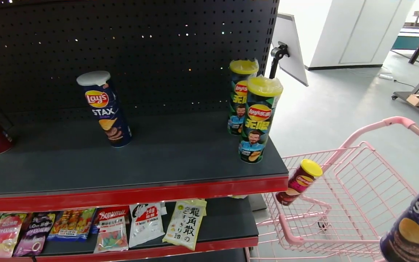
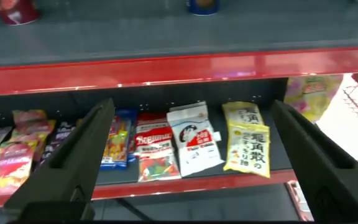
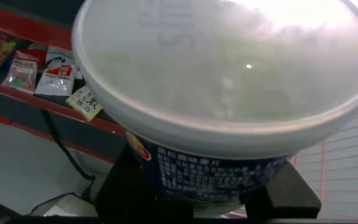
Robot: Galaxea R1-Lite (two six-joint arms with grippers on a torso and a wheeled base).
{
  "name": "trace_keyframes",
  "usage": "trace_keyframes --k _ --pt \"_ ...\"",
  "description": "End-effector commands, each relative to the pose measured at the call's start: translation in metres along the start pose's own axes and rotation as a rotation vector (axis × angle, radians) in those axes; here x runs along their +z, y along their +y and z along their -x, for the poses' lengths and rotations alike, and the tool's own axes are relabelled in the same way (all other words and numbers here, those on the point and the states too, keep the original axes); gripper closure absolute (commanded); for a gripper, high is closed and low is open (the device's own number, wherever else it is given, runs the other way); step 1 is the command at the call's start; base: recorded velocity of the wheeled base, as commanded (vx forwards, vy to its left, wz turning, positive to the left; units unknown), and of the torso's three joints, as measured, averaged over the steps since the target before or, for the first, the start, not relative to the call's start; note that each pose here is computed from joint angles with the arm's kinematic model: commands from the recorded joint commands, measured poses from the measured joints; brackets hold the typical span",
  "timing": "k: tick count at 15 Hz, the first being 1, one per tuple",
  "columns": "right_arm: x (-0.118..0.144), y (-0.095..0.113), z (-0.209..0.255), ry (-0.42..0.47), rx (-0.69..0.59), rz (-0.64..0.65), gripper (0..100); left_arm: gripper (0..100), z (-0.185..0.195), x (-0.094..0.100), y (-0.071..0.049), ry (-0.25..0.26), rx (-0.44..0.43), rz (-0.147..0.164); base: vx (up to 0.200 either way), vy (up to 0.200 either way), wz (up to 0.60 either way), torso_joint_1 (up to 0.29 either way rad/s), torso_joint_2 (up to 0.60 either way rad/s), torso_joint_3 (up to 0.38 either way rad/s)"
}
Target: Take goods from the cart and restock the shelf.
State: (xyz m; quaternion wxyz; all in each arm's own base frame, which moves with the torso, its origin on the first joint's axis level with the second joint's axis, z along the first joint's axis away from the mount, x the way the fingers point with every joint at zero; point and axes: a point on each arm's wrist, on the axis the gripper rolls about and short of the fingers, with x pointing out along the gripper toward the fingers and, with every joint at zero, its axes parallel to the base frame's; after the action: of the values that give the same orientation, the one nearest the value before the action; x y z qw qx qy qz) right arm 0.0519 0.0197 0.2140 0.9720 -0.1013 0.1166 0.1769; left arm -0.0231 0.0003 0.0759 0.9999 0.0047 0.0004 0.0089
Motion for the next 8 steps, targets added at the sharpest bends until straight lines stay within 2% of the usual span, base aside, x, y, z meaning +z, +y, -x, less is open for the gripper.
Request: trace_keyframes --k 1,3,7,8 --pt "-0.0204 0.0033 0.0206 -0.066 0.033 -0.003 100 0 -0.0001 0.0000 0.0001 0.001 -0.001 0.000 0.000 0.200 0.00 0.002 0.00 -0.002" --pt "-0.0262 0.0053 0.0261 -0.094 0.087 -0.005 100 0 -0.0001 -0.0002 0.0001 0.002 -0.001 0.000 0.000 0.200 0.00 -0.005 0.00 0.002" --pt "-0.0225 0.0051 0.0251 -0.098 0.102 0.008 100 0 -0.0001 0.0000 0.0001 0.001 -0.001 0.000 0.000 0.200 0.00 -0.001 0.00 0.006" --pt "-0.0205 0.0063 0.0242 -0.105 0.157 0.029 100 0 -0.0001 0.0000 0.0001 0.001 -0.001 0.000 0.000 0.200 0.00 0.002 0.00 0.007"
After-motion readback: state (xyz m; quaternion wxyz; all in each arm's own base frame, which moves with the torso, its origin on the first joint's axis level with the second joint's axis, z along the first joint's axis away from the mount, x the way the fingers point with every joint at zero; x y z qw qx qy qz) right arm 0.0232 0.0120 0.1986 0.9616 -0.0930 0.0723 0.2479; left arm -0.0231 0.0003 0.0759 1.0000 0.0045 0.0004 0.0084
